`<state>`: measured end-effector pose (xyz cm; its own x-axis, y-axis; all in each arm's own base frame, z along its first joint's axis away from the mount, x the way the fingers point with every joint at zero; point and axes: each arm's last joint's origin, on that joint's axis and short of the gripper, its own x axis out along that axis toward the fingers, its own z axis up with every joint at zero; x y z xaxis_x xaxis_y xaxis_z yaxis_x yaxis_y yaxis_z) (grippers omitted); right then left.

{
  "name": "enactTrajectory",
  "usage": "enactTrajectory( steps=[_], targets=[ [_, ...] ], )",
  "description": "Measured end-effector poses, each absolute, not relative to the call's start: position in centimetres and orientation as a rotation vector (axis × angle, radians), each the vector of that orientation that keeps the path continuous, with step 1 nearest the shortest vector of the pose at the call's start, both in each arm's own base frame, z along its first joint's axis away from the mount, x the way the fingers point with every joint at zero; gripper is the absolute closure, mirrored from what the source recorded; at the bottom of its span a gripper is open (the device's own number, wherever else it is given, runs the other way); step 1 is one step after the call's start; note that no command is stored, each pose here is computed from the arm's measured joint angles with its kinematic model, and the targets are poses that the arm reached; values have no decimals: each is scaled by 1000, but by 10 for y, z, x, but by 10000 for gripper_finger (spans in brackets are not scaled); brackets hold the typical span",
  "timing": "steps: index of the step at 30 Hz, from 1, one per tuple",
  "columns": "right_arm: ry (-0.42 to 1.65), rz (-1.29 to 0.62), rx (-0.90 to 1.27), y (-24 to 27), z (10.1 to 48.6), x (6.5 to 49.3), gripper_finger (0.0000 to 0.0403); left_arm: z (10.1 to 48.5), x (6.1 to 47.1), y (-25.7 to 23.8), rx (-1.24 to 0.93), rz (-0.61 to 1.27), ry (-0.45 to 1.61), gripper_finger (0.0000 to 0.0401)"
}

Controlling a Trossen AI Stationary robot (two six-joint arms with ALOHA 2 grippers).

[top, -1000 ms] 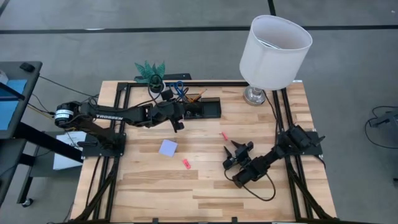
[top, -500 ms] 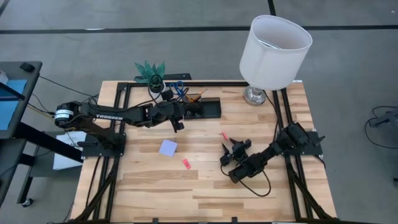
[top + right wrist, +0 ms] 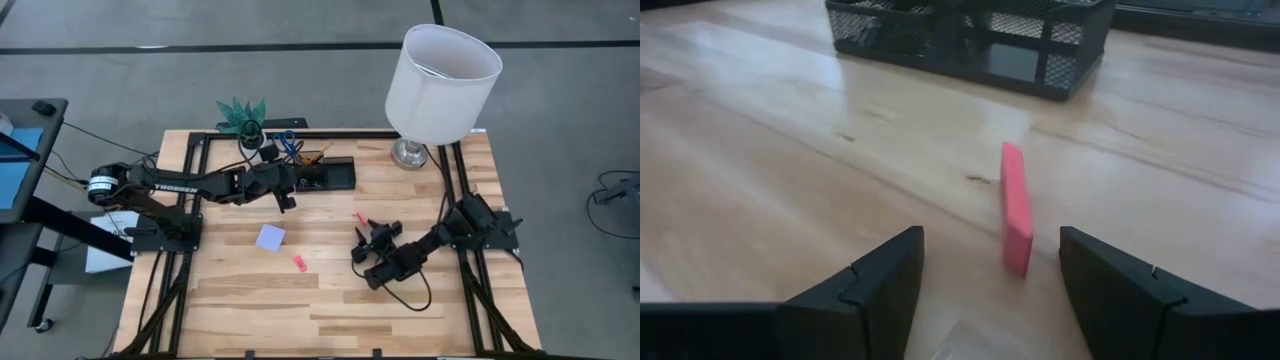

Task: Pick and place office supplies into organizer
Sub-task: Put the right pink eraser into the desk organizer

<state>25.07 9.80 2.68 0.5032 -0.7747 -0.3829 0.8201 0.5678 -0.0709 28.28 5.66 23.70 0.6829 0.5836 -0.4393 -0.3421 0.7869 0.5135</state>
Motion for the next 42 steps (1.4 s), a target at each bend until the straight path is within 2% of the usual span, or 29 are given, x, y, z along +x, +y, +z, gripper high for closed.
enactTrajectory(
  steps=[13,19,22,25,30,31,42],
  targets=[
    [411,-982,122,86,28,260,179,237,283,57,412,534,627,260],
    [421,-988,120,81,28,264,197,237,283,57,412,534,628,260],
    [422,-985,121,81,28,265,217,237,283,57,412,533,629,260],
    [424,-984,122,81,28,265,254,237,283,57,412,533,629,260],
    [429,-990,112,80,28,264,372,237,283,57,412,533,629,260],
    [429,-991,110,80,28,264,384,237,283,57,412,533,629,260],
    [480,-975,92,75,36,266,391,236,283,56,410,516,634,260]
  ],
)
